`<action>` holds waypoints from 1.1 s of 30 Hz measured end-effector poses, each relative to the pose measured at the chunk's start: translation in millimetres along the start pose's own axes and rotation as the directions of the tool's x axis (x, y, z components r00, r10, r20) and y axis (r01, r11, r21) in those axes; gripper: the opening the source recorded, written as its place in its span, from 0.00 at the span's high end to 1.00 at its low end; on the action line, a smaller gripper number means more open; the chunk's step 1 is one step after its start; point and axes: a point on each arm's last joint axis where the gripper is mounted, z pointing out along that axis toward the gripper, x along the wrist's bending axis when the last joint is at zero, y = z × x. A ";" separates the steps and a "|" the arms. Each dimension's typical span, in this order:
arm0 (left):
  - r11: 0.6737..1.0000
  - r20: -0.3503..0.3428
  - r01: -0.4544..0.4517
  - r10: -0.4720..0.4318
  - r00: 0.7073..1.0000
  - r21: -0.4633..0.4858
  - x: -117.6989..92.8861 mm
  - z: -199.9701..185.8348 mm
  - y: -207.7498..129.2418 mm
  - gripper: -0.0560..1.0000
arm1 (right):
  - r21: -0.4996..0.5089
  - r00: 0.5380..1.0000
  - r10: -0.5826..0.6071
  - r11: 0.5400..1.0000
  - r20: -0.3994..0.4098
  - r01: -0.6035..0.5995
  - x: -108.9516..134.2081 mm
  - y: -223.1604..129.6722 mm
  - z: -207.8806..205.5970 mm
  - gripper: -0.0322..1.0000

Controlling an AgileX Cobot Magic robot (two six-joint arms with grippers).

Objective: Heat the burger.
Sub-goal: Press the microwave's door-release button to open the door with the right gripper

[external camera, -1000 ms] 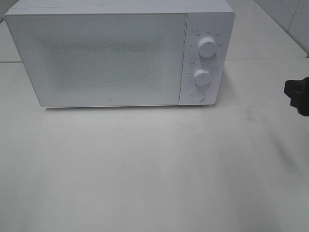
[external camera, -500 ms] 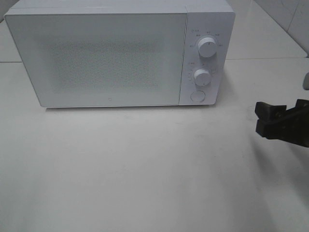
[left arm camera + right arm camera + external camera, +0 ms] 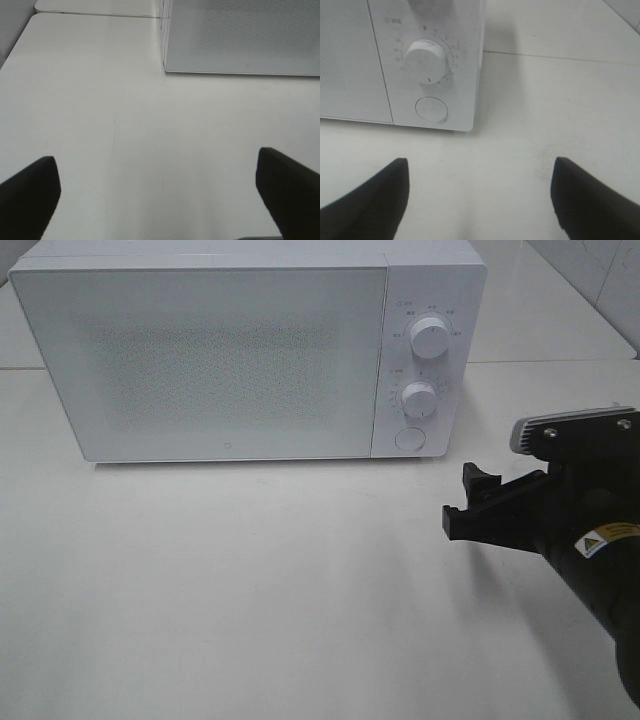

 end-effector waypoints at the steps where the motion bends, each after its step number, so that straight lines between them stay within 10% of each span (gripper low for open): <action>1: 1.000 0.000 0.000 0.000 1.000 0.000 0.0 0.0 0.0 0.01 | -0.004 1.000 -0.014 1.000 -0.005 0.014 7.9 0.9 2.6 0.24; 13: 1.000 0.000 0.000 0.000 1.000 0.000 0.0 0.0 0.0 0.01 | -0.021 1.000 0.004 1.000 -0.029 -0.005 25.7 4.8 9.7 0.24; 23: 1.000 0.000 0.000 0.000 1.000 0.000 0.0 0.0 0.0 0.01 | -0.010 0.937 0.347 0.938 -0.031 -0.348 25.5 4.8 9.7 0.26; 27: 1.000 0.000 0.000 0.000 1.000 0.000 0.0 0.0 0.0 0.01 | -0.003 0.840 0.542 0.840 -0.033 -0.542 25.5 4.8 9.7 0.33; 33: 1.000 0.000 0.000 0.000 1.000 0.000 0.0 0.0 0.0 0.01 | 0.011 0.531 0.847 0.531 -0.031 -0.847 25.5 4.8 9.7 0.52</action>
